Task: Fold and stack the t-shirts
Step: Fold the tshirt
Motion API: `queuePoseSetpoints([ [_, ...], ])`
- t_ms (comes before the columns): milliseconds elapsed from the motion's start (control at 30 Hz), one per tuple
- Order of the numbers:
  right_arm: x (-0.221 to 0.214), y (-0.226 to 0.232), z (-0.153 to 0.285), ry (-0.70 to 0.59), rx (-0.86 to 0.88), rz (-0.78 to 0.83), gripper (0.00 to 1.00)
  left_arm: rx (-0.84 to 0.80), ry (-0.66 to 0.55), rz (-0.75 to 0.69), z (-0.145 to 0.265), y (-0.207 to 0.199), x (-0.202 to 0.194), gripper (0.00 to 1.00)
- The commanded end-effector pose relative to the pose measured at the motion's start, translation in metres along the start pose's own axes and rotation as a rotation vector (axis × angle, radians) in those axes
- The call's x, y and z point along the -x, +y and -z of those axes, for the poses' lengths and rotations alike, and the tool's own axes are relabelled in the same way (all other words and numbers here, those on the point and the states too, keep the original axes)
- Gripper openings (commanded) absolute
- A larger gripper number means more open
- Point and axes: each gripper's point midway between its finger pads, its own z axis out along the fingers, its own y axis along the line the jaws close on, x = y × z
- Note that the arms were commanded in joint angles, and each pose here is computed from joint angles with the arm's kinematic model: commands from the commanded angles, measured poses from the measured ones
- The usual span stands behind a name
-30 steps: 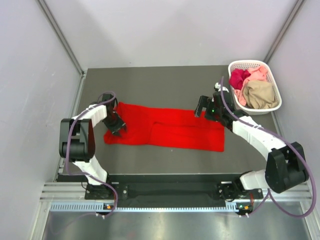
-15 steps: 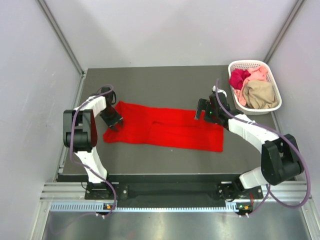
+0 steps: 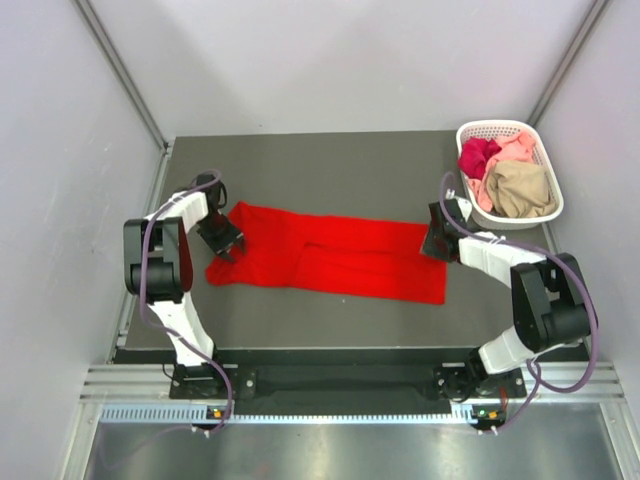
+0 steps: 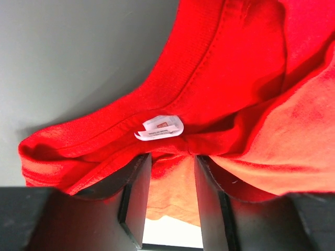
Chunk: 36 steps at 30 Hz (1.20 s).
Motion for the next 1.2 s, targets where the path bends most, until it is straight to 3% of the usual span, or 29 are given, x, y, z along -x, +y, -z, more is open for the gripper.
queuePoseSetpoints([
  [0, 0.015, -0.011, -0.002, -0.072, -0.04, -0.038, 0.36, 0.013, -0.119, 0.01, -0.016, 0.011, 0.027, 0.45],
  [167, 0.011, -0.02, -0.008, -0.077, -0.06, -0.032, 0.31, -0.001, -0.207, 0.015, 0.025, 0.006, 0.042, 0.46],
  [367, 0.014, -0.016, -0.001, -0.075, -0.033, -0.04, 0.31, -0.102, -0.262, 0.008, 0.058, -0.013, 0.05, 0.48],
  [567, 0.041, 0.006, 0.029, -0.109, 0.067, -0.049, 0.46, -0.217, -0.255, -0.009, 0.062, -0.044, 0.06, 0.47],
  [733, 0.059, 0.034, 0.049, -0.124, 0.186, -0.04, 0.57, -0.123, -0.226, -0.032, 0.049, -0.044, 0.064, 0.47],
  [867, 0.059, 0.07, 0.056, -0.118, 0.338, 0.064, 0.65, -0.082, -0.284, -0.072, 0.042, -0.031, 0.074, 0.46],
  [1033, 0.057, 0.114, 0.065, -0.1, 0.483, 0.206, 0.69, -0.253, -0.293, -0.153, 0.05, -0.07, 0.087, 0.44],
  [1167, 0.052, 0.133, 0.072, -0.11, 0.534, 0.225, 0.69, -0.232, -0.316, -0.152, 0.051, -0.077, 0.104, 0.43],
])
